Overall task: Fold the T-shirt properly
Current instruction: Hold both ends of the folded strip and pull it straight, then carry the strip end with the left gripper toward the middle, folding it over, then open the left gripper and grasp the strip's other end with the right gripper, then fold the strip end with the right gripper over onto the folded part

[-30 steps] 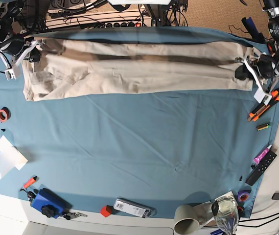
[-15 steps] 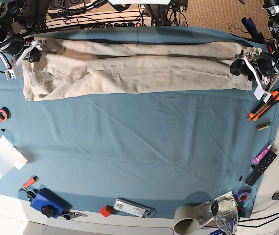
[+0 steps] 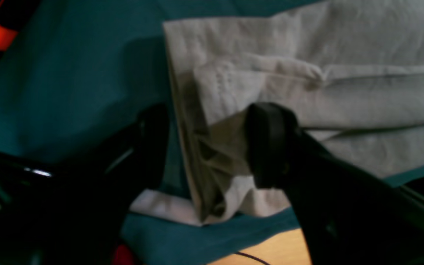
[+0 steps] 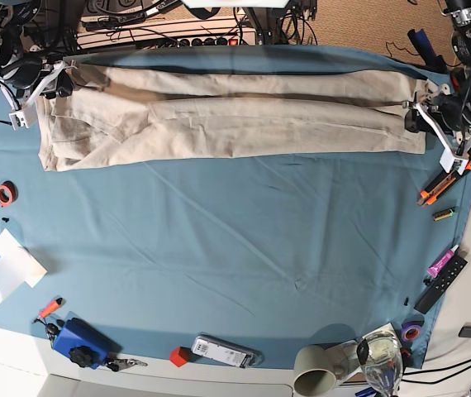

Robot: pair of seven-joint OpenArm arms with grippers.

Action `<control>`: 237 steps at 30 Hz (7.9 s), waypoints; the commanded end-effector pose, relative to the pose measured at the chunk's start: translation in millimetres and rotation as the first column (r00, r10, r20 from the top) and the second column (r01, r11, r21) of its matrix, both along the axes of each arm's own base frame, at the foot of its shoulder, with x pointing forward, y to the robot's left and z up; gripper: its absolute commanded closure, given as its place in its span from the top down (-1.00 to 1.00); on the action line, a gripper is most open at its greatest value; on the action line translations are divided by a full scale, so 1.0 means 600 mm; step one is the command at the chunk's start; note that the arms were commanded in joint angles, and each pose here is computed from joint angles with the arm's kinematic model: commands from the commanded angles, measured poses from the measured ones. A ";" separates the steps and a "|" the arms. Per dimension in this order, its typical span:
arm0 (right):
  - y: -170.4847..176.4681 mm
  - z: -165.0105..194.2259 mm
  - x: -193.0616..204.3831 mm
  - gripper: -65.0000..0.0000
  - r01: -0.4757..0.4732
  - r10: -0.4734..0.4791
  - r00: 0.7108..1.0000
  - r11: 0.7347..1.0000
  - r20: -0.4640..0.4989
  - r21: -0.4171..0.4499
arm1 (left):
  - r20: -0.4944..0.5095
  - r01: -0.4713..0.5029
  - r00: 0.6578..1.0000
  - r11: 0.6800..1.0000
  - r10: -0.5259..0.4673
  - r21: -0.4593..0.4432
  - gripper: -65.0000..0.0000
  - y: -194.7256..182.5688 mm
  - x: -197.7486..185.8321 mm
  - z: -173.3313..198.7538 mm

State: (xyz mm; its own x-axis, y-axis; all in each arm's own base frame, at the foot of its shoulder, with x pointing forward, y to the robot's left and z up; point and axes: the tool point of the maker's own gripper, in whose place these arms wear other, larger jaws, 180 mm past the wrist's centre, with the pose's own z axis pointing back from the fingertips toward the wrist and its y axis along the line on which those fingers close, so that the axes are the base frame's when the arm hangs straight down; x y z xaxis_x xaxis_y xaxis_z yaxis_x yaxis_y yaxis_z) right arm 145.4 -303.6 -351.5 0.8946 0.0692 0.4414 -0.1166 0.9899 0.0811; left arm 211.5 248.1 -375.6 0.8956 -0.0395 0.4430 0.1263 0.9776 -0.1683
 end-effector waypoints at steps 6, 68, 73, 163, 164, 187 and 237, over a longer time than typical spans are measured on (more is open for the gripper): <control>-0.007 0.014 0.007 -0.47 -0.009 0.010 1.000 1.000 0.026 -0.022 | -0.060 -0.053 0.997 0.997 0.050 -0.062 0.07 -0.018 -0.037 -0.034; -0.006 0.026 0.027 -0.47 -0.005 0.006 0.995 1.000 0.097 -0.015 | 0.441 0.519 0.810 0.823 -0.387 -0.232 -1.00 -0.363 -0.033 0.169; -0.006 0.026 0.027 -0.47 -0.005 0.006 0.995 1.000 0.096 -0.015 | 0.496 0.580 0.762 0.780 -0.417 -0.234 -1.00 -0.441 -0.027 0.185; -0.083 0.160 0.068 -0.47 0.134 -0.069 0.925 0.979 0.373 -0.153 | 0.337 0.552 0.817 0.802 -0.467 -0.228 -1.00 -0.533 -0.075 0.124; -0.088 0.157 0.064 -0.44 0.138 -0.067 0.931 0.975 0.359 -0.176 | 0.337 0.552 0.818 0.802 -0.467 -0.228 -1.00 -0.533 -0.075 0.124; -0.108 0.092 0.076 0.08 0.216 -0.218 0.936 0.976 0.278 0.038 | 0.334 0.568 0.809 0.792 -0.484 -0.226 -1.00 -0.535 -0.082 0.122; -0.040 -0.058 0.058 0.08 0.163 -0.187 0.982 0.914 0.032 0.372 | 0.376 0.569 0.803 0.783 -0.462 -0.254 -1.00 -0.546 -0.077 0.136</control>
